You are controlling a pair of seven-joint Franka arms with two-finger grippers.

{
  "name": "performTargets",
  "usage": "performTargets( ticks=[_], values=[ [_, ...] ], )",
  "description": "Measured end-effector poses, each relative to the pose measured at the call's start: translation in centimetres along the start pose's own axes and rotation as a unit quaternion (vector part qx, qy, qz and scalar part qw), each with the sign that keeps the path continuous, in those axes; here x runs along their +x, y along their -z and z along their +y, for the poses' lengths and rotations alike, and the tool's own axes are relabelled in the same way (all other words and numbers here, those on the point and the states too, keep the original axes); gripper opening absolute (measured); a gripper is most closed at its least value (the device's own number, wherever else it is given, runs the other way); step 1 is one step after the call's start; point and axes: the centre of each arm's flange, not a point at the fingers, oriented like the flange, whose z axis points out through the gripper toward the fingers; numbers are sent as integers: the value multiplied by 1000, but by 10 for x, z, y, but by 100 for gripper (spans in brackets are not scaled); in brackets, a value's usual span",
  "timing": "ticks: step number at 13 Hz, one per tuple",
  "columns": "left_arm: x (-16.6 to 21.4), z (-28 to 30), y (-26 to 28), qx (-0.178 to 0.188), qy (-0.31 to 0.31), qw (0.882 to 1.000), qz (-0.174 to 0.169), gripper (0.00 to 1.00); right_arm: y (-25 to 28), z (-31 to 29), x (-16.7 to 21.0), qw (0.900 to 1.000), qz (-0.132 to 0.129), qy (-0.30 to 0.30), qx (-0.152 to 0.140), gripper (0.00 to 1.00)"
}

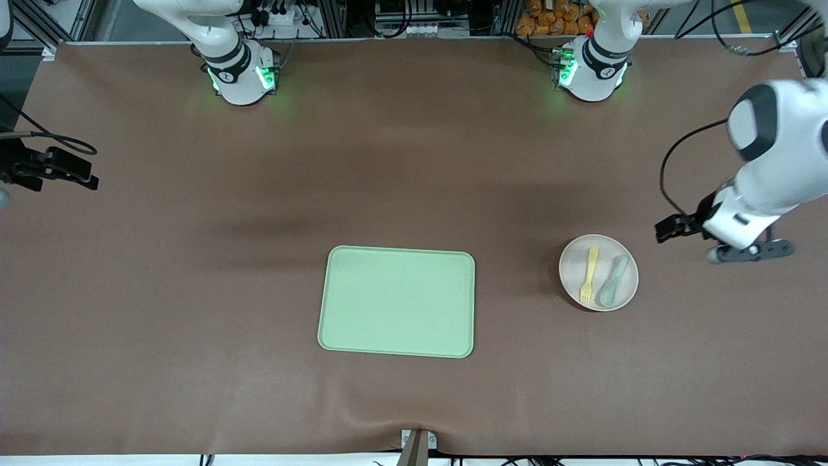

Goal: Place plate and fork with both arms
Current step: 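Reach the left gripper down to the rim of the white plate, then grasp the white plate rim with the left gripper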

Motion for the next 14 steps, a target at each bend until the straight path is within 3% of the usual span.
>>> performTargets(
  ticks=[3, 5, 9, 12, 14],
  values=[
    [4, -9, -81, -4, -1, 1000, 10, 100, -4, -1, 1, 1000, -3, 1, 0, 100],
    [6, -21, -120, -6, 1, 1000, 16, 95, -6, 0, 2, 1000, -3, 1, 0, 100],
    [8, -35, -168, -9, 13, 1000, 21, 73, -9, -2, 4, 1000, -4, 2, 0, 100],
    [9, -34, -176, -12, 16, 1000, 19, 65, -14, -3, 7, 1000, -8, 3, 0, 100],
    [10, -33, -180, -24, 33, 999, 17, 44, -17, -3, 9, 1000, -9, 3, 0, 100]
  ],
)
